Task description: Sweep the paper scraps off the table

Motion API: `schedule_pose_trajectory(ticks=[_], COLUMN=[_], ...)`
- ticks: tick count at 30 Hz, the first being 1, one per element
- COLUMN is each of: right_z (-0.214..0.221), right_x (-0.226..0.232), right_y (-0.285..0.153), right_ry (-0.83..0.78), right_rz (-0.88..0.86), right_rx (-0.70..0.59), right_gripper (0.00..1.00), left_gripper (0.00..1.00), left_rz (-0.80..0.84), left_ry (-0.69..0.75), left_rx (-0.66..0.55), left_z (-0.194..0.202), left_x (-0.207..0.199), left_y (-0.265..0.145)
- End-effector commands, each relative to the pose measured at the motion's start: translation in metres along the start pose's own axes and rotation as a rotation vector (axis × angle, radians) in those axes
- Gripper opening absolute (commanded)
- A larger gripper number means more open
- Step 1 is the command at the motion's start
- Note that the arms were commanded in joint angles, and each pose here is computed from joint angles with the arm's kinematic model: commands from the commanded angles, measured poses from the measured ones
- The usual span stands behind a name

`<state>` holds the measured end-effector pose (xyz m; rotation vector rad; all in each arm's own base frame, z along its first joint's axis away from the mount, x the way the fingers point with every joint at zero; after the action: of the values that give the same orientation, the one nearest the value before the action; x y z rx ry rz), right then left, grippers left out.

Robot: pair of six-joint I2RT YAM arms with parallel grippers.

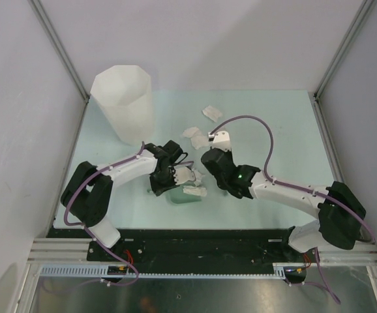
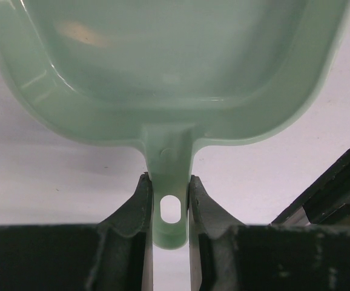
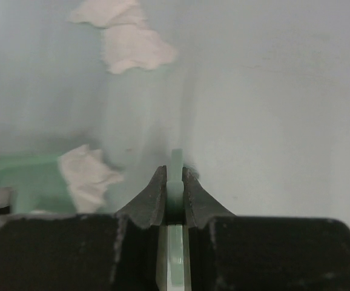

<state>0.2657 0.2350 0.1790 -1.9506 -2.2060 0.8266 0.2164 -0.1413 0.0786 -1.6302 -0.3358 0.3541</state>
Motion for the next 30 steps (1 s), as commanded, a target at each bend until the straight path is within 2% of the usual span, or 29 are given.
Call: schedule_pose_trajectory(ticks=[1,3,6,8,18,24,30], right_z=[-0.034,-0.055,-0.086,-0.097,-0.103,-0.104,-0.086], right_x=[0.054,0.074,0.078,0.068,-0.061,-0.138,-0.178], right_y=[-0.009,-0.022,-0.048,-0.058,-0.091,-0.131,-0.140], right_ry=[0.129,0.211,0.319,0.350,0.350,0.423,0.452], right_rz=[-0.311,-0.478,-0.627,-0.630,-0.130,0.035,0.145], right_rx=[-0.106,-0.169,-0.247,-0.284,-0.367,-0.451,-0.425], right_gripper=[0.00,0.00,0.00,0.00,0.00,0.00,0.00], left_gripper=[0.00,0.00,0.00,0.00,0.00,0.00,0.00], left_rz=[0.021,0.023,0.021,0.019,0.084,0.076,-0.016], left_ry=[0.007,0.004,-0.012,-0.017,-0.074,-0.123,-0.169], left_rx=[-0.047,-0.048,-0.061,-0.078,-0.297,-0.477,-0.657], left_z=[-0.014,-0.014,-0.017,-0.018,-0.040,-0.055,-0.064], left_x=[-0.001,-0.001,0.001,0.003,0.012,0.021,0.037], left_y=[-0.001,0.000,-0.002,-0.005,-0.042,-0.089,-0.154])
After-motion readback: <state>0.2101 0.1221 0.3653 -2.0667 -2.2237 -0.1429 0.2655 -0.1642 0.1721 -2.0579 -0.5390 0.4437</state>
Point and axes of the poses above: each gripper's point midway between its finger pads, its own y axis out along the fingers, its own x axis along the line the jaws close on, z = x × y, the point moved 4 cm from there along -y, back along the fingers, and after that the axes turned 11 degrees about -y, right-handed, at the moved point
